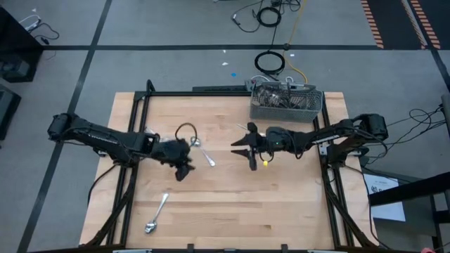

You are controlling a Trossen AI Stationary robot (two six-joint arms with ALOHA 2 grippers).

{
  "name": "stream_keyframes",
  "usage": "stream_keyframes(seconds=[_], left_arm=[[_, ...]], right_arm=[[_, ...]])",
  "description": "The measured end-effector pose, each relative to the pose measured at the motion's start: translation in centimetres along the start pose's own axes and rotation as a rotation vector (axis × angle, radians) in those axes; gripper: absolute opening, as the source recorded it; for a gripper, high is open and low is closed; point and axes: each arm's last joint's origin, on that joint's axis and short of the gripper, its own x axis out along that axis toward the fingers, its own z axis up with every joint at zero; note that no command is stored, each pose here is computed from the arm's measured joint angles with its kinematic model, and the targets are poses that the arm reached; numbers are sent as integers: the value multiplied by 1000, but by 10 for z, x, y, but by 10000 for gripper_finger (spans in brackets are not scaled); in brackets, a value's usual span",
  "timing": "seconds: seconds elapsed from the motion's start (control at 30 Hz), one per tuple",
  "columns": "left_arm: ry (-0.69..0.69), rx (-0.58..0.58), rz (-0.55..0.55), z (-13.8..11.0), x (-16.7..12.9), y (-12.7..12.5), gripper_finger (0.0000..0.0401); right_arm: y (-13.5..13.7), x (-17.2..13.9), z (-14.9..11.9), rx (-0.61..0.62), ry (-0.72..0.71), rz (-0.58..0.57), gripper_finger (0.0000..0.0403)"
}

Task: Sort silverware
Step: Put the silver spoon into the gray utensil holder

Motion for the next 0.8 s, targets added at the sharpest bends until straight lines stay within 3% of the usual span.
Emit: stream_keyframes(seconds=[0.13, 0.3, 0.47, 0.63, 0.8], left_arm=[[224, -245, 22, -29, -1, -11, 205], [382, -426, 115, -72, -10, -34, 205], [472, -517, 190, -112, -12, -55, 205], [522, -607, 96, -146, 5, -88, 205], [536, -643, 236, -171, 23, -100, 205]], right_arm=[[4, 0, -1, 28, 13, 9, 114], [3, 0, -1, 38, 10, -18, 114], [1, 0, -1, 37, 10, -69, 114], [-2, 0, -3, 8, 31, -80, 114], [-8, 0, -6, 13, 63, -100, 114]])
